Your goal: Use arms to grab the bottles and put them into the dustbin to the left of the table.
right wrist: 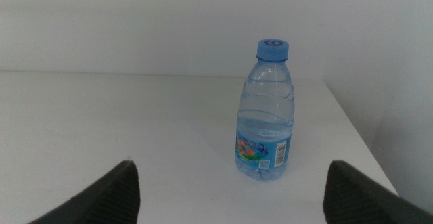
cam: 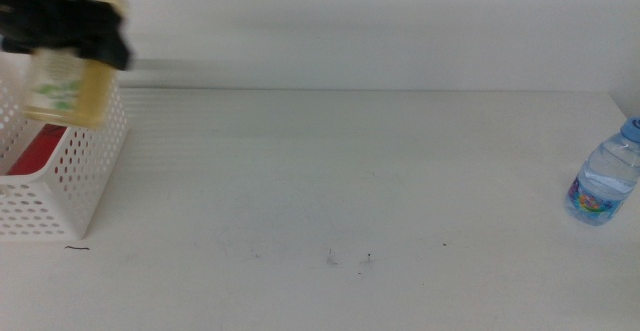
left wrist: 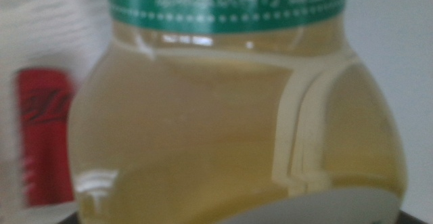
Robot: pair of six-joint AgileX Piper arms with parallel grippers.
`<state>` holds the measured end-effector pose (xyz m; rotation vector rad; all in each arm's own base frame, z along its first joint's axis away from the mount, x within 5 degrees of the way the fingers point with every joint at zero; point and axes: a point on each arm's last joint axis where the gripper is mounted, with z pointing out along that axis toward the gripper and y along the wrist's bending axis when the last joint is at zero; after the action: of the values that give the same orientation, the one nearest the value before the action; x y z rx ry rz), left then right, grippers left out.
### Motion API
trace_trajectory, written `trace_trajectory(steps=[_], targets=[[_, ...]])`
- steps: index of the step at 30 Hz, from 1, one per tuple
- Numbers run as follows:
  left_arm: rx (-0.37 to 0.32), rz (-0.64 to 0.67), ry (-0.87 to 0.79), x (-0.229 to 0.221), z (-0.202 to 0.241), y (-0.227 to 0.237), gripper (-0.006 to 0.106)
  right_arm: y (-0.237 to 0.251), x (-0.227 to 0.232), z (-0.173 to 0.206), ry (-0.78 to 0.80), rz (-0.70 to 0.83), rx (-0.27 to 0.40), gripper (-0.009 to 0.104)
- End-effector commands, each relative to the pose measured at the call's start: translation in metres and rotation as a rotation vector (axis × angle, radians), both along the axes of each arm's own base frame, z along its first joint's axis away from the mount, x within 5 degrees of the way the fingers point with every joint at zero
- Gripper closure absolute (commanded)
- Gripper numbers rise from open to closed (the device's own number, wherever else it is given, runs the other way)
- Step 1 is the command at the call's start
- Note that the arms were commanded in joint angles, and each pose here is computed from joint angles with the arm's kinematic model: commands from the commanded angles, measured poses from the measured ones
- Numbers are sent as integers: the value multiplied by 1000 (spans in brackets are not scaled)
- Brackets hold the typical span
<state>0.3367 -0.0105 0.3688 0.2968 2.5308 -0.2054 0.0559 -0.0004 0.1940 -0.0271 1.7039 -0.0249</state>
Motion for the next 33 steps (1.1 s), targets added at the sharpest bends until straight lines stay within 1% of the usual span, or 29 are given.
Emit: trace_trajectory(steps=[1, 5, 10, 15, 18, 20, 22, 24, 26, 29, 33], targets=[[9, 53, -15, 5, 10, 29, 102, 0, 0, 0, -11, -7, -12, 4], [39, 133, 4, 18, 0, 75, 102, 0, 0, 0, -11, -7, -12, 4], [36, 223, 45, 36, -26, 121, 102, 0, 0, 0, -11, -7, -12, 4], [70, 256, 76, 60, -66, 140, 102, 0, 0, 0, -11, -7, -12, 4], [64, 247, 91, 71, -86, 144, 102, 0, 0, 0, -11, -7, -12, 4], [48, 244, 112, 74, -96, 144, 102, 0, 0, 0, -11, -7, -12, 4], [32, 245, 129, 78, -104, 144, 99, 0, 0, 0, -11, -7, -12, 4], [5, 249, 128, 80, -108, 143, 92, 0, 0, 0, -11, -7, -12, 4], [-13, 251, 121, 81, -107, 142, 82, 0, 0, 0, -11, -7, -12, 4], [-12, 249, 118, 81, -107, 142, 57, 0, 0, 0, -11, -7, -12, 4], [-2, 216, 146, 79, -108, 138, 13, 0, 0, 0, -11, -7, -12, 4]])
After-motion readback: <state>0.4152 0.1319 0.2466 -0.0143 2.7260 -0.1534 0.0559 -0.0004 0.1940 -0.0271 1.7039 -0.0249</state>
